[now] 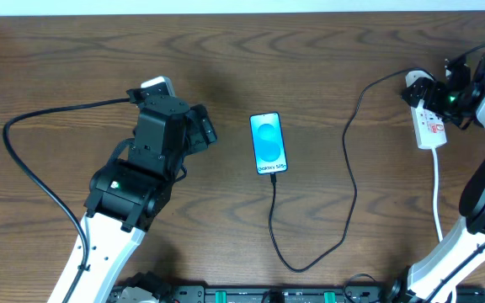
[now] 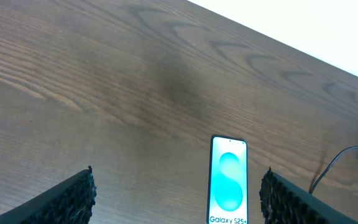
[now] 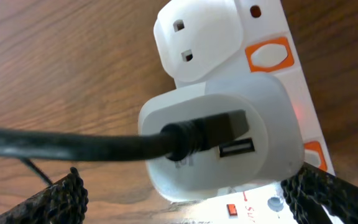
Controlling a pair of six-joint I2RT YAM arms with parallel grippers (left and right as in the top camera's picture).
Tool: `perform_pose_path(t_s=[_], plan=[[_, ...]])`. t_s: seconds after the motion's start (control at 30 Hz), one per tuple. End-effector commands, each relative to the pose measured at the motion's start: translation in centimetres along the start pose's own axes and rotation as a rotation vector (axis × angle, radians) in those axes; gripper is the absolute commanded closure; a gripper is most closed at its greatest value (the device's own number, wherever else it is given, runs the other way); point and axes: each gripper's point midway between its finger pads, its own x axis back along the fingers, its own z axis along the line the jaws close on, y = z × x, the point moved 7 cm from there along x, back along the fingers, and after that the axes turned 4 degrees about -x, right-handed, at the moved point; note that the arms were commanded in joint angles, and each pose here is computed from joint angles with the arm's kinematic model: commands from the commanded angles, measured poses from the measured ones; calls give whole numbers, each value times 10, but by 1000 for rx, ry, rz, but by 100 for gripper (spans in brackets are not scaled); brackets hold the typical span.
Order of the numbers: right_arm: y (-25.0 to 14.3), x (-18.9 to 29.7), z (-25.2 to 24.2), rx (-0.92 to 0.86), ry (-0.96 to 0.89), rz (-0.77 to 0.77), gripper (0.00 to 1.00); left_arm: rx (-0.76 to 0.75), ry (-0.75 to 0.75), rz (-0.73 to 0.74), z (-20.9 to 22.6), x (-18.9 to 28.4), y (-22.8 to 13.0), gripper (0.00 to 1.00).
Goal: Plug charger to phone and switch on socket
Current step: 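Press the orange switch down with the right gripper, then lift the right gripper off the switch and back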
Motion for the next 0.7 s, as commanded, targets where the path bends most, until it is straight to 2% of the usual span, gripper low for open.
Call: perform_pose_path(t_s=[0.0,0.37,0.67], plan=[[-20,-14,-1,-114,68,96,1,-12,20,-16,1,1,4,16],[10,67,11,-75,-122,-76,1,-12,20,-16,1,1,4,16],[-5,160,37,-74,-285,-196,1,-12,20,-16,1,1,4,16]])
